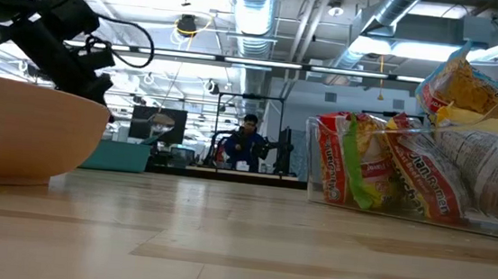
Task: Pick & Place Food Item
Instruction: Put the silver spoon into the green bin
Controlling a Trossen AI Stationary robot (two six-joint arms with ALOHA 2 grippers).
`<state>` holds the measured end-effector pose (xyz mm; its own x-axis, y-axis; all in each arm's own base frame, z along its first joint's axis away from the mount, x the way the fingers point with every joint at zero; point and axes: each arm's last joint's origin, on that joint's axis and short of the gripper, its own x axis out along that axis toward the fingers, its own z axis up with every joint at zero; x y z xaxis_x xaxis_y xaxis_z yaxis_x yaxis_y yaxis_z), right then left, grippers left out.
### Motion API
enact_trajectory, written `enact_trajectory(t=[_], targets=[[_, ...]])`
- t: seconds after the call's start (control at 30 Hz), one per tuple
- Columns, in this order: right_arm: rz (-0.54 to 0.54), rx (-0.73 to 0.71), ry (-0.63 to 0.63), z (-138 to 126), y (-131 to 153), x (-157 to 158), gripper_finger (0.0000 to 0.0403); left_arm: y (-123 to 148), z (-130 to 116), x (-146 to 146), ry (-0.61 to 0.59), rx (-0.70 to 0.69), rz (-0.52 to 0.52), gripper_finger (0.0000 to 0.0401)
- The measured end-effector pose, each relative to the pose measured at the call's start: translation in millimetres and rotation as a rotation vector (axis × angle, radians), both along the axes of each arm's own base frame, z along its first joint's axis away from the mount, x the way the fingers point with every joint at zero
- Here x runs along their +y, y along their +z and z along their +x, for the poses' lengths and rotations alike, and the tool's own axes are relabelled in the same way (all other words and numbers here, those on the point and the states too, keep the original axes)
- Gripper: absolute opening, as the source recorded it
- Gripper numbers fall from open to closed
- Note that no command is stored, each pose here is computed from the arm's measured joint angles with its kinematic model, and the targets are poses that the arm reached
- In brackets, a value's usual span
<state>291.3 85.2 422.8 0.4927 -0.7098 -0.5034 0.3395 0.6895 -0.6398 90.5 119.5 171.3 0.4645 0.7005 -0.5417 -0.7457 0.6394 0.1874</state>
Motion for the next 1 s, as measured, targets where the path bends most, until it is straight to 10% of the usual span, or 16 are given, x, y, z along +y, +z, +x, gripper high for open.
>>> enact_trajectory(t=[1.0], targets=[[0.0, -0.001, -0.001, 0.1, 0.0, -0.2, 0.0, -12.0, 3.1, 8.1, 0.072, 0.09, -0.027, 0.0015]])
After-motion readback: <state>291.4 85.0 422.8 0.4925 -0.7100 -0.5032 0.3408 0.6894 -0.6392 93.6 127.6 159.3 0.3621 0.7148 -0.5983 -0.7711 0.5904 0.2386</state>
